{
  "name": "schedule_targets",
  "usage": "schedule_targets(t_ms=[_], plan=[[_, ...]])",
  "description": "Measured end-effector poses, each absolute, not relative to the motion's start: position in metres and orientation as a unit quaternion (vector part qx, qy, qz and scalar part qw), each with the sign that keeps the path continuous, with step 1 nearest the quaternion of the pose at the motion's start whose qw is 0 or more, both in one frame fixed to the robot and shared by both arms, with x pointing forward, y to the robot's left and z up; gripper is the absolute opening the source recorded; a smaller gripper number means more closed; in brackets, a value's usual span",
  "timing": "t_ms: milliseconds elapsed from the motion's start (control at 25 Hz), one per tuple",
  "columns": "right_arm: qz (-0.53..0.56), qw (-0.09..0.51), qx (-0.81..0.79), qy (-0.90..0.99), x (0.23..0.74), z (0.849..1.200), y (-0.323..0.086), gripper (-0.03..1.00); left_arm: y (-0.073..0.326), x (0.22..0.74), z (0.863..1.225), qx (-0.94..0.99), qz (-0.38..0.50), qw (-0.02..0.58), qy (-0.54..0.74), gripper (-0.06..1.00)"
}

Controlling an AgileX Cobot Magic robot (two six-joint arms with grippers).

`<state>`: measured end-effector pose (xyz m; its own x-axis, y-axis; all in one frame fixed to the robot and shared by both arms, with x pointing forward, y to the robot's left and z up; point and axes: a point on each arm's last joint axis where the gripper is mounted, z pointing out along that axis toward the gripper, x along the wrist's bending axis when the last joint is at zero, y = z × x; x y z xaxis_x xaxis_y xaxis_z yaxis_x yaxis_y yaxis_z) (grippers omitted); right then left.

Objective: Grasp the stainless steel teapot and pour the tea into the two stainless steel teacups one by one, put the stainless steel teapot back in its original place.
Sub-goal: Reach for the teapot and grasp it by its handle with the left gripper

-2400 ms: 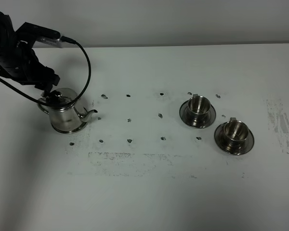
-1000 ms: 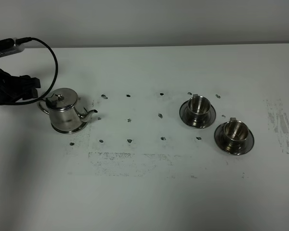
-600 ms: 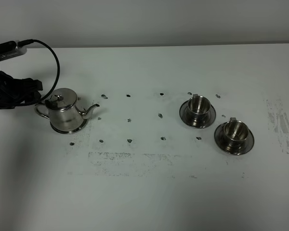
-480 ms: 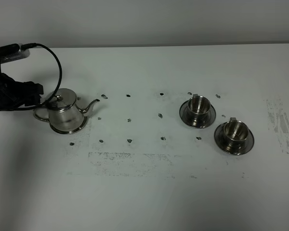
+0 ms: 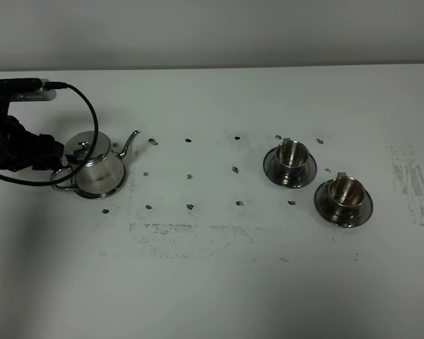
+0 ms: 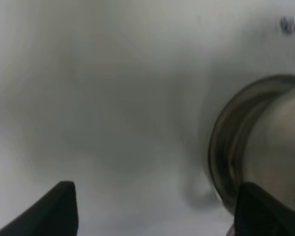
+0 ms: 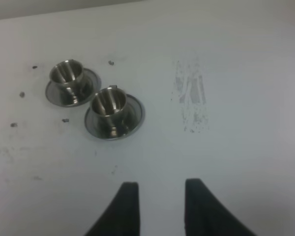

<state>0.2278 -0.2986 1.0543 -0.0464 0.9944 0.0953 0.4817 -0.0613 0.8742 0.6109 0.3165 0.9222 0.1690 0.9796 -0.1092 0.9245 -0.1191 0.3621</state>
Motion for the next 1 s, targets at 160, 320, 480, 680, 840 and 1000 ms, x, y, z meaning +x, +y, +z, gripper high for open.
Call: schedule_targets(t_ms=[160, 320, 480, 680, 840, 1000], plan=[[0.397, 0.323, 0.611, 0.604, 0.228, 1.054, -0.299, 0.22, 0.316, 0.608, 0.921, 0.775, 0.07, 0.163, 0.606, 0.65], [0.397, 0.323, 0.611, 0.604, 0.228, 1.054, -0.299, 0.22, 0.315, 0.605, 0.921, 0.8, 0.063, 0.155, 0.576, 0.65], [0.397, 0.323, 0.611, 0.604, 0.228, 1.054, -0.299, 0.22, 0.314, 0.602, 0.92, 0.809, 0.049, 0.15, 0.566, 0.65], [0.397, 0.323, 0.611, 0.604, 0.228, 1.054, -0.299, 0.22, 0.314, 0.601, 0.92, 0.81, 0.043, 0.148, 0.565, 0.65], [0.397, 0.323, 0.611, 0.604, 0.228, 1.054, -0.299, 0.22, 0.313, 0.594, 0.922, 0.817, 0.027, 0.138, 0.559, 0.65], [0.397, 0.323, 0.611, 0.604, 0.228, 1.054, -0.299, 0.22, 0.315, 0.573, 0.943, 0.836, 0.038, 0.117, 0.535, 0.65]])
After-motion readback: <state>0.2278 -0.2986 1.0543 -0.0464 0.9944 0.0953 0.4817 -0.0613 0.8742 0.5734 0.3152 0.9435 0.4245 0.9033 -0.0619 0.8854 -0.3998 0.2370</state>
